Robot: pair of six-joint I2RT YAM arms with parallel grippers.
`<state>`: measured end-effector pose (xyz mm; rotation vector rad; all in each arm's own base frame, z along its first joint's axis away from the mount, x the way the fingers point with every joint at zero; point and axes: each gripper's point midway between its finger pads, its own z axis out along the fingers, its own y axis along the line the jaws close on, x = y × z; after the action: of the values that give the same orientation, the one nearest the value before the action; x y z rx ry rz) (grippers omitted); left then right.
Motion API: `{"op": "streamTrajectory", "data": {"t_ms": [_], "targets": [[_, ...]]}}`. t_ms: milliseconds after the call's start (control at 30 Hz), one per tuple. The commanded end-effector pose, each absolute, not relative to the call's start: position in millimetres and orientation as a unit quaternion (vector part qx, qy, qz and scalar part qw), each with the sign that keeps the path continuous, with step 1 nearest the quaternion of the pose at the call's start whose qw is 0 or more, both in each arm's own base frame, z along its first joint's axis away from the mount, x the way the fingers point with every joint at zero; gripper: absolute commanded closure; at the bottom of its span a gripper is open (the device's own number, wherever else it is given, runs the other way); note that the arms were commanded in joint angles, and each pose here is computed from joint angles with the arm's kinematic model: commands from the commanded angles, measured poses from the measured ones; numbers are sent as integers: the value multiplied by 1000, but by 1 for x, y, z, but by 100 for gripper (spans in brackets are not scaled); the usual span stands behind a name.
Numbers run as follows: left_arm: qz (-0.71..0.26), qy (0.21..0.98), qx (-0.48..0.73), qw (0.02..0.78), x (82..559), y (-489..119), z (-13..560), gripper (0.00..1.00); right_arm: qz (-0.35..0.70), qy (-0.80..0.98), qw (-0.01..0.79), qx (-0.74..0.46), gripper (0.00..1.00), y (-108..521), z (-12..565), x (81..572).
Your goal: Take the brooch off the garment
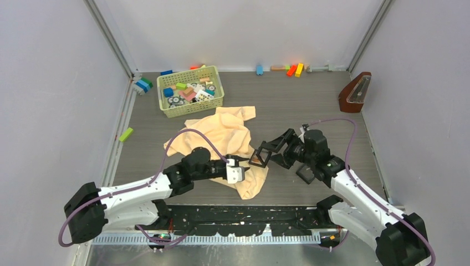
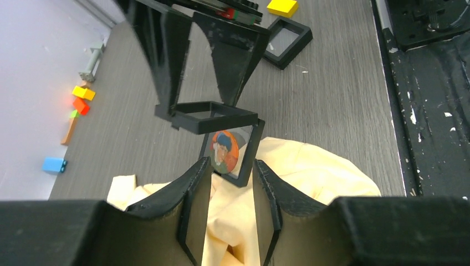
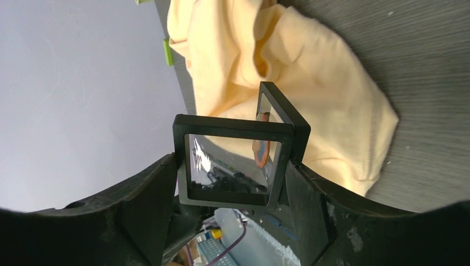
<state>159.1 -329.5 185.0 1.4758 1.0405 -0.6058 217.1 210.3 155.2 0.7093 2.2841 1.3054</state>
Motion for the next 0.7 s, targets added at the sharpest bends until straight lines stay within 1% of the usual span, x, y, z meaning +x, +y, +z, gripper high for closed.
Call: {"op": "streamTrajectory", "data": {"t_ms": [0,133,367,667], "targets": [[-260,459,595,606,162,-322,198,64,473,799,278,245,63,199,158,238],[-250,471,588,608,165,-315,198,64,464,792,309,250,63,186,150,250],[-249,480,581,608,166,-313,193,65,445,792,335,252,64,167,128,268],[-242,494,570,610,169,-307,186,66,425,806,315,266,65,151,84,281]]}}
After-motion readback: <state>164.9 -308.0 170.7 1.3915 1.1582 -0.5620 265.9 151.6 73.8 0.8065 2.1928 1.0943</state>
